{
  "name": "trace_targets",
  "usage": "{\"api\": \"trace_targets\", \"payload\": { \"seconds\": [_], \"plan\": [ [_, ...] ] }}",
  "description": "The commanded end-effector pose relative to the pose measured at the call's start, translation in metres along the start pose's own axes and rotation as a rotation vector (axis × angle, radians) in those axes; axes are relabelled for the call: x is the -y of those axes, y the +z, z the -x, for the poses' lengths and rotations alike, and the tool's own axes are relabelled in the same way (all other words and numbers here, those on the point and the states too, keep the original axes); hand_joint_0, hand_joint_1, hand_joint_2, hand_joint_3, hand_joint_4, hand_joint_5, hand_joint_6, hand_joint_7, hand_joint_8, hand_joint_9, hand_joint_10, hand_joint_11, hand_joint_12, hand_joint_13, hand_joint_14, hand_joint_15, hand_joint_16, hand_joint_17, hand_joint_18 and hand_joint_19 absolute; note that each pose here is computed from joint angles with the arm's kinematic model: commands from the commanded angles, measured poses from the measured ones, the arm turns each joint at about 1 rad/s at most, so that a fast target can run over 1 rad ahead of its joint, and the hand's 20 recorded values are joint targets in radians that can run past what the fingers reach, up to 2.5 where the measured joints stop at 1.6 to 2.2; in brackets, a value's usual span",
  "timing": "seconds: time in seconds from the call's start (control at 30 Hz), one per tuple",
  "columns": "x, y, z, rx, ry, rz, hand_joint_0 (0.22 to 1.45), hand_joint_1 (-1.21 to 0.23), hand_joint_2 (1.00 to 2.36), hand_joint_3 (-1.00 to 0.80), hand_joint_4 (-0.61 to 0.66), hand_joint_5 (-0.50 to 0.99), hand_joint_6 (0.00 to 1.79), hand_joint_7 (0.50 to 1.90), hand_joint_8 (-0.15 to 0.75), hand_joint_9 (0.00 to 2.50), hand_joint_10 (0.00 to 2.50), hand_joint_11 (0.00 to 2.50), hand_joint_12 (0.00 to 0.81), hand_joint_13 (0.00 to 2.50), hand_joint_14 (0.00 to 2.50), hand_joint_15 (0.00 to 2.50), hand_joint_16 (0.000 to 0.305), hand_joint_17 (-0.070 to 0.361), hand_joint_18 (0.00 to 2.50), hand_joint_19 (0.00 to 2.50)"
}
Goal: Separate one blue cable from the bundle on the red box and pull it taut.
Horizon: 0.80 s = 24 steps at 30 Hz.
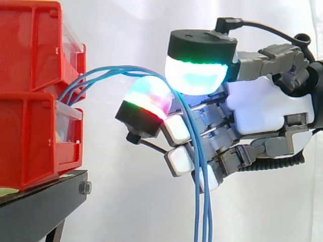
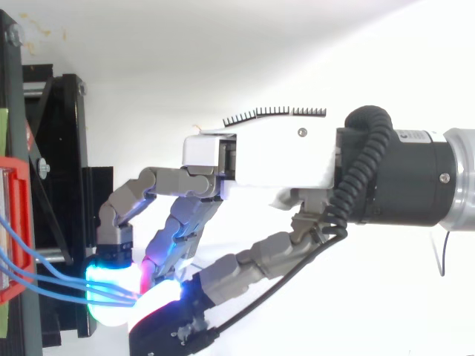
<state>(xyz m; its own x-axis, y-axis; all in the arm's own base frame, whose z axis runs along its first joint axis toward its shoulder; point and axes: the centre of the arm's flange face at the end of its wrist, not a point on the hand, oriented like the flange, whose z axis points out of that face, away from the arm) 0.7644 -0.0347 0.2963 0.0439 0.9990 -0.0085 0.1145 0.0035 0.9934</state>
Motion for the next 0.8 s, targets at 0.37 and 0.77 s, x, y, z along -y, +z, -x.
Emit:
{"api": "trace_targets", "payload": {
  "seconds": [0.37,0.77],
  "plan": [
    [0.0000,0.0000,-0.0025,-0.002,-0.001,0.000,0.60,-0.51,1.01,-0.41,0.15,-0.11,0.79,1.09,0.380,1.14,0.01,0.40,0.383,1.02,0.01,0.37,0.048,0.108,0.90,0.53],
    [0.0002,-0.0001,-0.0025,-0.002,-0.002,-0.001,0.59,-0.74,1.01,-0.17,0.19,-0.09,0.73,1.08,0.411,1.13,0.01,0.38,0.447,1.06,0.01,0.34,0.060,0.134,0.99,0.45]
  ]
}}
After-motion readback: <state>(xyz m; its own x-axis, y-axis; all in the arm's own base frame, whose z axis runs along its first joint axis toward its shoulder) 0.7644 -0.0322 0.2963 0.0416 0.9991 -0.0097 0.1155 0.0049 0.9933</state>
